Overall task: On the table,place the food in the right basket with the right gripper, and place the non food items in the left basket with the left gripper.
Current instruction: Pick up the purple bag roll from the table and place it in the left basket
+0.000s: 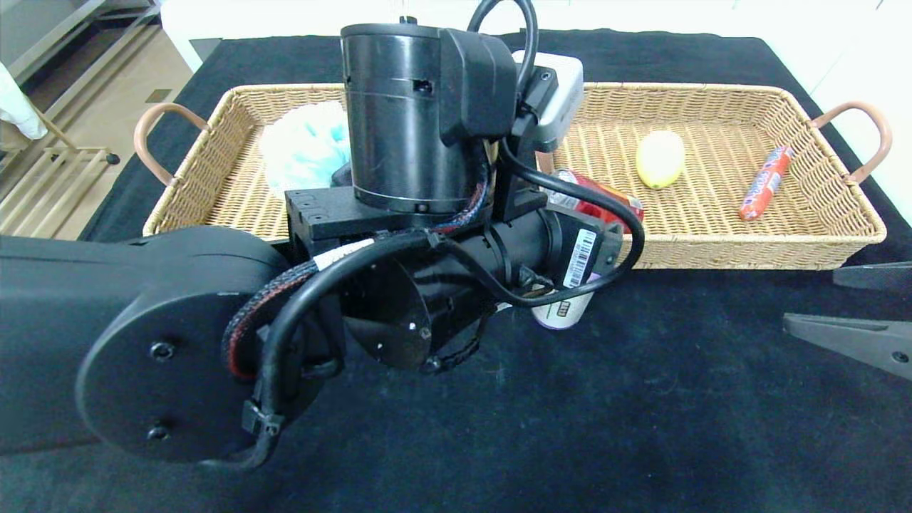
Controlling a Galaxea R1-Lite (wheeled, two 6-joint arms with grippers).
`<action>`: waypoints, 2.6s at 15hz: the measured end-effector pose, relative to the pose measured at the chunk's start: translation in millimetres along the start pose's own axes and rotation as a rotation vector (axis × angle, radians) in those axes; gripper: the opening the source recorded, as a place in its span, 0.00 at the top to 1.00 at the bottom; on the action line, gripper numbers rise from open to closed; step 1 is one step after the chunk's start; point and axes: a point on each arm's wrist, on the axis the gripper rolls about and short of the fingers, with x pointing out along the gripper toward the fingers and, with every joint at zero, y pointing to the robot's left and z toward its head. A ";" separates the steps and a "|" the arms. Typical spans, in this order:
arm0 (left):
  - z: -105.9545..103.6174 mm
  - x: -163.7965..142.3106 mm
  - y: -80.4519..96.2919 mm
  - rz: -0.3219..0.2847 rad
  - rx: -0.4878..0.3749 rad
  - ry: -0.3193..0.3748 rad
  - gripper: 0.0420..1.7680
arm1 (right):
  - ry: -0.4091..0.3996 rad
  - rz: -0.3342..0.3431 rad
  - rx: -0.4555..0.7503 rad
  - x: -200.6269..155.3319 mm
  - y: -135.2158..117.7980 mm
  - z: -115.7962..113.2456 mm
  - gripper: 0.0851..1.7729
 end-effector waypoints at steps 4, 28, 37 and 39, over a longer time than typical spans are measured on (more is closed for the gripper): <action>-9.5 3.7 -7.7 0.043 0.010 0.031 0.03 | 0.001 -0.001 0.001 0.2 -0.1 -0.2 0.04; -53.9 34.2 -37.7 0.142 0.033 0.048 0.03 | 0.016 0.000 0.007 5.6 -2.5 -1.2 0.04; -52.8 46.0 -35.2 0.187 0.060 -0.040 0.03 | 0.023 0.002 0.010 8.0 -3.4 -1.6 0.04; -55.8 48.1 -35.5 0.189 0.066 -0.035 0.03 | 0.026 0.002 0.010 8.7 -3.8 -1.8 0.04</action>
